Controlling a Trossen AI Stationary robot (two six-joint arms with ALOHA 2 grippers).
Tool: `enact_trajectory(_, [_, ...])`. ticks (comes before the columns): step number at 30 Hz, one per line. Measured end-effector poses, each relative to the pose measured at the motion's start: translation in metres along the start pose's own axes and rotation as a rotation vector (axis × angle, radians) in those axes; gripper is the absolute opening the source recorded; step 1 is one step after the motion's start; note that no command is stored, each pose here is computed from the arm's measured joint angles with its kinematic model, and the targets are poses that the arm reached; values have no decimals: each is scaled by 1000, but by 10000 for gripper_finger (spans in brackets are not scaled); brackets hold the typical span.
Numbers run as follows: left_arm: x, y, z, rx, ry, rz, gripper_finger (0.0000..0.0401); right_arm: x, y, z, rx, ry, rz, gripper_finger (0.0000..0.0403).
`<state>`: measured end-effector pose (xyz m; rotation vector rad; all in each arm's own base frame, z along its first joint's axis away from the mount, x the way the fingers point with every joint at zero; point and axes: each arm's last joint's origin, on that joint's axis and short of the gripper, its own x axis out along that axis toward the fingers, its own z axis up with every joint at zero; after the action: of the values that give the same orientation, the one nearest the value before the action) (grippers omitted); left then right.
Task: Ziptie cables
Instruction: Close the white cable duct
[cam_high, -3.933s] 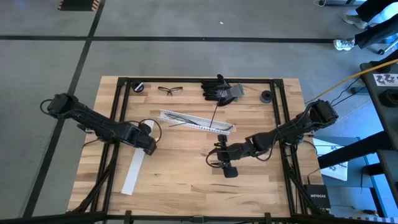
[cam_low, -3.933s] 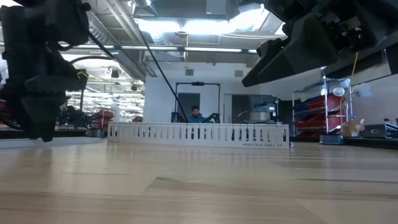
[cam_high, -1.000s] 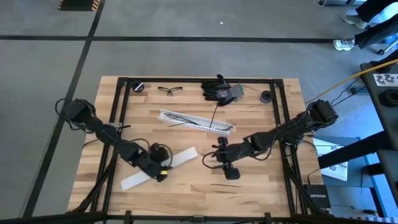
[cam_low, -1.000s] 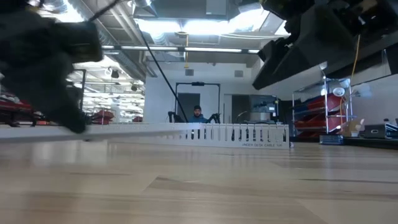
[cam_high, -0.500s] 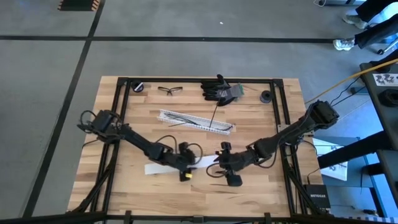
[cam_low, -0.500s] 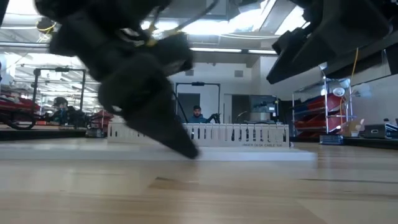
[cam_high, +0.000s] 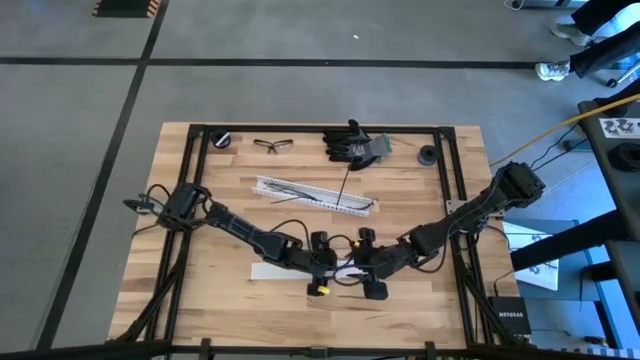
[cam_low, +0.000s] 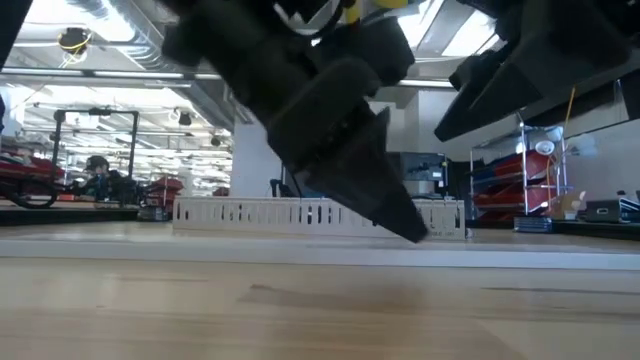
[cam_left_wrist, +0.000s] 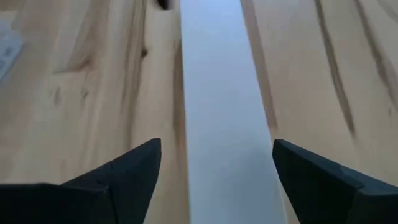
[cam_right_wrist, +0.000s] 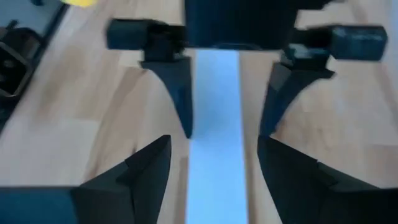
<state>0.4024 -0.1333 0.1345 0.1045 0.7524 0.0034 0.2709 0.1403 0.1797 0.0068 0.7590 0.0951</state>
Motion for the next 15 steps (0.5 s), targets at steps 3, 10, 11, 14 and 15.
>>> enact_trajectory(3, [-18,0,9,6,100,17,297,0,-1,2,5,-26,-36,250])
enact_trajectory(10, [-80,-16,-6,9,219,135,297,23,-10,15,5,-176,-60,314])
enact_trajectory(11, [-91,-18,-9,-11,215,144,297,27,-11,16,1,-193,-52,319])
enact_trajectory(14, [-116,-24,-25,-73,203,149,297,43,-17,18,0,-234,-22,323])
enact_trajectory(15, [-122,-26,-34,-87,209,148,297,48,-18,22,-6,-245,-10,323])
